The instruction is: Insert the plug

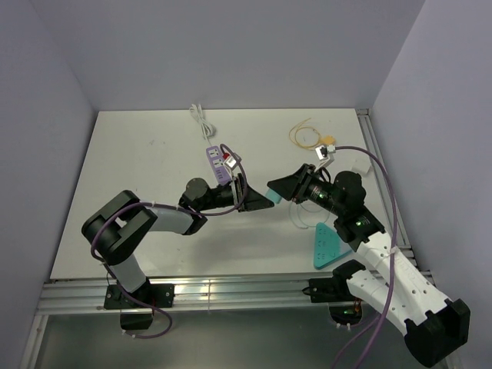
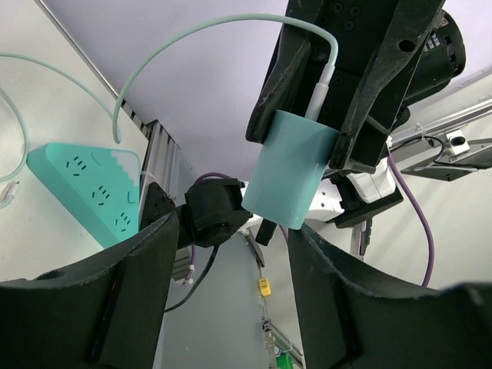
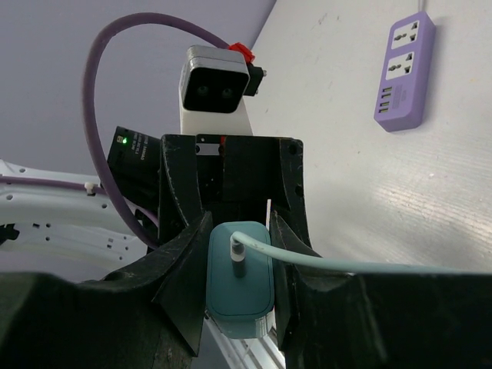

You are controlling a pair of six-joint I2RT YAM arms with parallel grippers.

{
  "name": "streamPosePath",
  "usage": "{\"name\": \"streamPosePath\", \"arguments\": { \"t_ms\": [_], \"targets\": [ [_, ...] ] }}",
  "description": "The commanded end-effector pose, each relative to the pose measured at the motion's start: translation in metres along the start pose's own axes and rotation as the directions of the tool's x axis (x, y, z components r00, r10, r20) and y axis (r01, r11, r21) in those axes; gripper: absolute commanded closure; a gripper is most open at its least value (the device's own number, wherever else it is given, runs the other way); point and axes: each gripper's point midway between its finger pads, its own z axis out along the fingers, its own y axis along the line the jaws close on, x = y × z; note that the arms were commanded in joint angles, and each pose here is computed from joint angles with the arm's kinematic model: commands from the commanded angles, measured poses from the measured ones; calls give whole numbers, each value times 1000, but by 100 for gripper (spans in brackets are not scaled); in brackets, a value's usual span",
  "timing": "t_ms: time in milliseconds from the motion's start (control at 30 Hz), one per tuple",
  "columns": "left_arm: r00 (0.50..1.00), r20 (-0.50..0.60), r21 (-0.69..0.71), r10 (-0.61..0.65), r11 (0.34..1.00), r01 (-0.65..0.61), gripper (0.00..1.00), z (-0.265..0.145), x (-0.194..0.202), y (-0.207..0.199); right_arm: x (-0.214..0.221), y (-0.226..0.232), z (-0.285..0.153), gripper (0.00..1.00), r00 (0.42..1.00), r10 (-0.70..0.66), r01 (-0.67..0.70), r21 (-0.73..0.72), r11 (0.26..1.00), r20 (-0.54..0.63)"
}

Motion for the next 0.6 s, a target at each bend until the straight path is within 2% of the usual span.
{"name": "streamPosePath", "arguments": {
  "t_ms": [0,233,567],
  "targets": [
    [907,227,401,354,815,-418,36,-18,-19,-121,1,8,0,100,1000,-19,18,-49,999,-10],
    [888,245,387,389,801,-457,50,-26,-14,-127,0,3,-1,100,1000,-19,19,-17,1000,7],
    [890,237,391,389,801,-454,39,-20,-18,-125,5,13,0,100,1000,8,-9,-83,996,-19]
  ]
}}
